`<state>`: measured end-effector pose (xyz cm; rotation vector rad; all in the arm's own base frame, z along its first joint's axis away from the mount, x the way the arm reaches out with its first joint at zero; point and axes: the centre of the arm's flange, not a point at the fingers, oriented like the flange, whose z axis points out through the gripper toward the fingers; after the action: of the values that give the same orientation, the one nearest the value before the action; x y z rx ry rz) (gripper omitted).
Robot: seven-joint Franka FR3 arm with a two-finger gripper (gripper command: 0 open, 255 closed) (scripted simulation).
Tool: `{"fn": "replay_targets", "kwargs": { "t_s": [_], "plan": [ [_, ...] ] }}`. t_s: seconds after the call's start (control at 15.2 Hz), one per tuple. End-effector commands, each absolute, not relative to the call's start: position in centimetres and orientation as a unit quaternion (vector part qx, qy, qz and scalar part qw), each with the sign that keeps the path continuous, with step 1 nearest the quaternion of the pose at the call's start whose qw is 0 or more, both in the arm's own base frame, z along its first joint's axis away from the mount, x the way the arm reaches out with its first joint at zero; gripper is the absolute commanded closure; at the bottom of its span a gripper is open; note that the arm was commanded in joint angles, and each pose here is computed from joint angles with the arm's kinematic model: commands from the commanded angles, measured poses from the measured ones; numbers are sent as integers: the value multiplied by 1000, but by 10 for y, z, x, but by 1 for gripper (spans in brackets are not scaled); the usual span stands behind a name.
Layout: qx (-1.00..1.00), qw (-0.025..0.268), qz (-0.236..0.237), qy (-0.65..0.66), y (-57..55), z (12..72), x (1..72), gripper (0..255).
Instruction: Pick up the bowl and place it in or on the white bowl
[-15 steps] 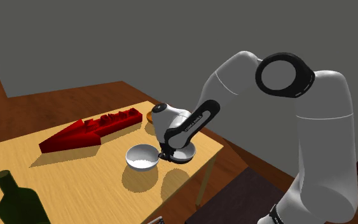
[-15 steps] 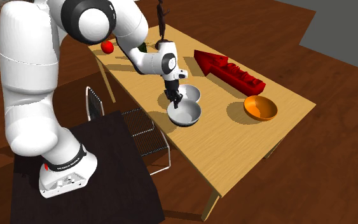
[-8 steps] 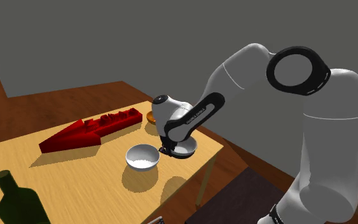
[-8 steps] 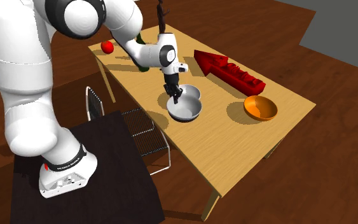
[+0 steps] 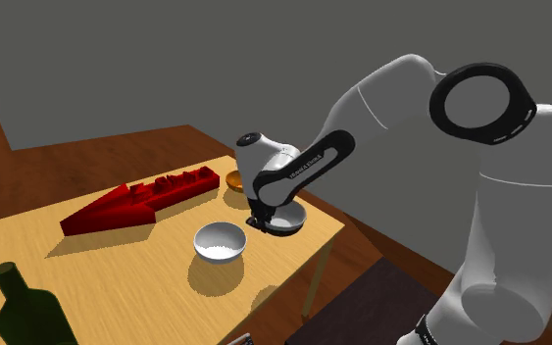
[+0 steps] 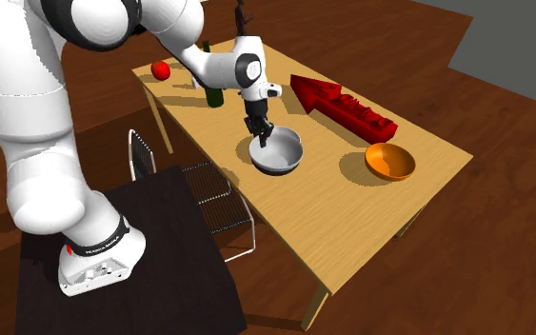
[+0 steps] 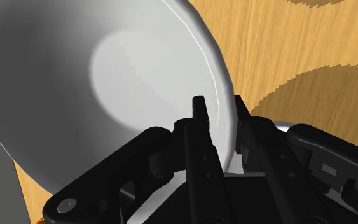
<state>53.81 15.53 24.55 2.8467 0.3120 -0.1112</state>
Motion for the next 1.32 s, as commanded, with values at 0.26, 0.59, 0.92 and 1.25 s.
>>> {"fn": "replay_targets", "kwargs": {
  "t_s": [0.26,0.59,0.92,1.25],
  "plan": [
    [984,137,-38,108,209,254,575,255],
    [984,137,-38,108,264,259,612,255],
    [984,137,-38,108,327,265,654,255],
    [984,137,-38,108,327,239,654,255]
  ]
}}
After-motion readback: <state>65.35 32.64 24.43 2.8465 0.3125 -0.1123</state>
